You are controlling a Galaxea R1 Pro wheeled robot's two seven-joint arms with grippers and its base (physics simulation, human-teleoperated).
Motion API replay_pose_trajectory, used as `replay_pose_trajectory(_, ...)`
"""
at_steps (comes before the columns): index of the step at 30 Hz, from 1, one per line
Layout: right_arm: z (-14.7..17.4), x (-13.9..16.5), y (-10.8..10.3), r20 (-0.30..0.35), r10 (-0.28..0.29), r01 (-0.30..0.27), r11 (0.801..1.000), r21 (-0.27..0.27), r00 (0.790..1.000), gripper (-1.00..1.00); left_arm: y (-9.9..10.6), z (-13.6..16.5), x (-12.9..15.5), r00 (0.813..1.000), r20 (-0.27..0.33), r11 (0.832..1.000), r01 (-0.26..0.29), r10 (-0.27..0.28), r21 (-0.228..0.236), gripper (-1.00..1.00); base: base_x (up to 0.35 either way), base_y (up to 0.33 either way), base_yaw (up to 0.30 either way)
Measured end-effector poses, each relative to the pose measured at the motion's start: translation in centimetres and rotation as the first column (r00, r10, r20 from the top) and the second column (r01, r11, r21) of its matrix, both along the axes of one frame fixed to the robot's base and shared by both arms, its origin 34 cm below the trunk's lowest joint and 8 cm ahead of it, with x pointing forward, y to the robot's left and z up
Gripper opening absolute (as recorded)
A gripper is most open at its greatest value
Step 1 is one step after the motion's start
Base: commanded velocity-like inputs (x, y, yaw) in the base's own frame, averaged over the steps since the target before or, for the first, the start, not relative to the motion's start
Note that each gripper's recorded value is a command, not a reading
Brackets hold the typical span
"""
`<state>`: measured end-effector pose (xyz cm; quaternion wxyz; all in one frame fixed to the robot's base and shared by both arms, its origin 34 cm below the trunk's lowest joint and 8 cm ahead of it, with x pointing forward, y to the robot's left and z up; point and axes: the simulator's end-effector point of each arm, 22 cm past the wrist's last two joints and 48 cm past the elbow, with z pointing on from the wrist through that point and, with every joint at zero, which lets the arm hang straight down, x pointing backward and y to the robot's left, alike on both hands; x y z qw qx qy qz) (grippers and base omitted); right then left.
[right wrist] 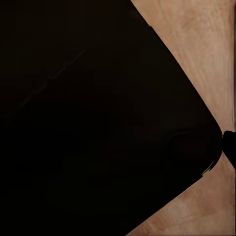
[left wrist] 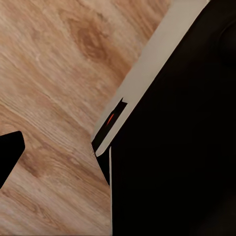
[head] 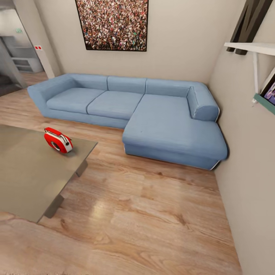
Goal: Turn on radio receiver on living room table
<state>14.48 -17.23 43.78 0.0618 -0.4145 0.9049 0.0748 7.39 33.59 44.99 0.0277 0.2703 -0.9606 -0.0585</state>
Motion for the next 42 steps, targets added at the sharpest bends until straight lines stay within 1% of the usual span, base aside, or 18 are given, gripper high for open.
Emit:
replay_pose_trajectory(8, 0.0, -0.2, 0.0, -0.006, 0.0, 0.0, 1.0, 0.0, 1.0, 1.0, 0.4, 0.0, 0.0, 1.0, 0.001, 1.0, -0.02, 0.02, 0.011, 1.0, 0.102, -0.119, 0.245)
replay_pose_trajectory(36, 0.0, -1.0, 0.0, -0.027, 0.0, 0.0, 1.0, 0.0, 1.0, 1.0, 0.6, 0.2, -0.7, 1.0, -0.017, 1.0, -0.022, 0.022, 0.015, 1.0, 0.107, -0.12, 0.245)
replay_pose_trajectory(42, 0.0, -1.1, 0.0, -0.03, -0.001, 0.001, 1.0, 0.0, 1.0, 1.0, 0.6, 0.2, -0.7, 1.0, -0.018, 1.0, -0.022, 0.022, 0.015, 1.0, 0.16, -0.117, 0.079)
